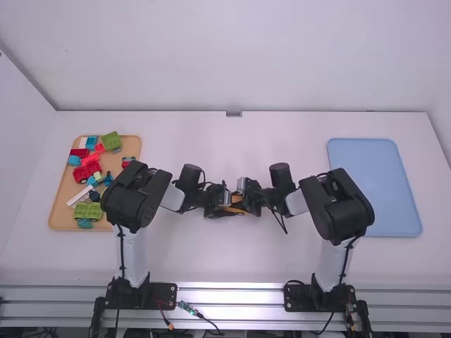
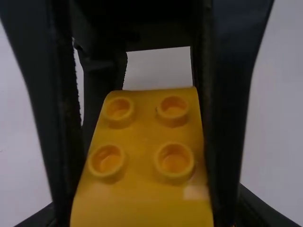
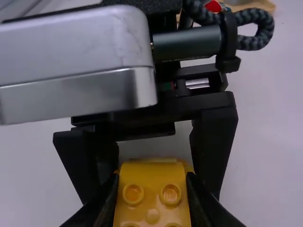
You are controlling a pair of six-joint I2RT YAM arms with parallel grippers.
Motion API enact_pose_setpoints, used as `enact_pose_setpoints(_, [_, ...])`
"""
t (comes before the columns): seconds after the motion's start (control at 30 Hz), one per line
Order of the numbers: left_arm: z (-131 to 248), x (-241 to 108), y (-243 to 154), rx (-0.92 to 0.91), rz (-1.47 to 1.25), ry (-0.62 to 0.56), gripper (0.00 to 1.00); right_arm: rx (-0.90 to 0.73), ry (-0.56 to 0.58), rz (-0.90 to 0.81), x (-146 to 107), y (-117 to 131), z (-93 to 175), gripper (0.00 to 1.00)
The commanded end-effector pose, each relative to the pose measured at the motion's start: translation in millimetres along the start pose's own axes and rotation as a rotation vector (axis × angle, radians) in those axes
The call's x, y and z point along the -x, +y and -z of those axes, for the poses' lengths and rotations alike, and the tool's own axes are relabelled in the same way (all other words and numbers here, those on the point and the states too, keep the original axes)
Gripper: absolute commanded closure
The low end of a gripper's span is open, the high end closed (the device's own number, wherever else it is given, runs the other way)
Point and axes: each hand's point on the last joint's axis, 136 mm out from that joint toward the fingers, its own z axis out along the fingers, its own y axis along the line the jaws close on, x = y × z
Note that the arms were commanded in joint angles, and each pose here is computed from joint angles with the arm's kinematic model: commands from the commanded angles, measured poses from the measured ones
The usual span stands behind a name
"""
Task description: Assemble lego blocks to make yellow taxi
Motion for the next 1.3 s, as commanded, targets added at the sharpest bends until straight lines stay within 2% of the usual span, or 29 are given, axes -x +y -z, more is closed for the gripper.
enact_pose_setpoints(0.0, [2.0,-2.7,9.9,0.039,-0.025,0.039,0.83,-0.004,0.038,-0.078,-20.2,6.4,3.4,1.0])
enact_pose_setpoints(0.27, [2.2,-5.4,21.2,0.077,0.03,0.069,0.84,0.009,0.03,-0.095,-17.6,9.5,1.3,1.0])
enact_pose_setpoints(0.63, [2.3,-4.3,24.6,0.089,0.026,0.068,0.86,-0.021,0.077,-0.078,-23.0,7.2,-5.2,1.0])
enact_pose_setpoints(1.07, [1.5,-7.4,18.7,0.06,0.005,0.082,0.87,0.027,-0.043,-0.05,0.0,-2.8,11.2,1.0])
enact_pose_setpoints(1.27, [0.3,-5.7,17.6,0.066,-0.013,0.074,0.87,0.077,-0.028,-0.019,-0.6,12.1,0.5,1.0])
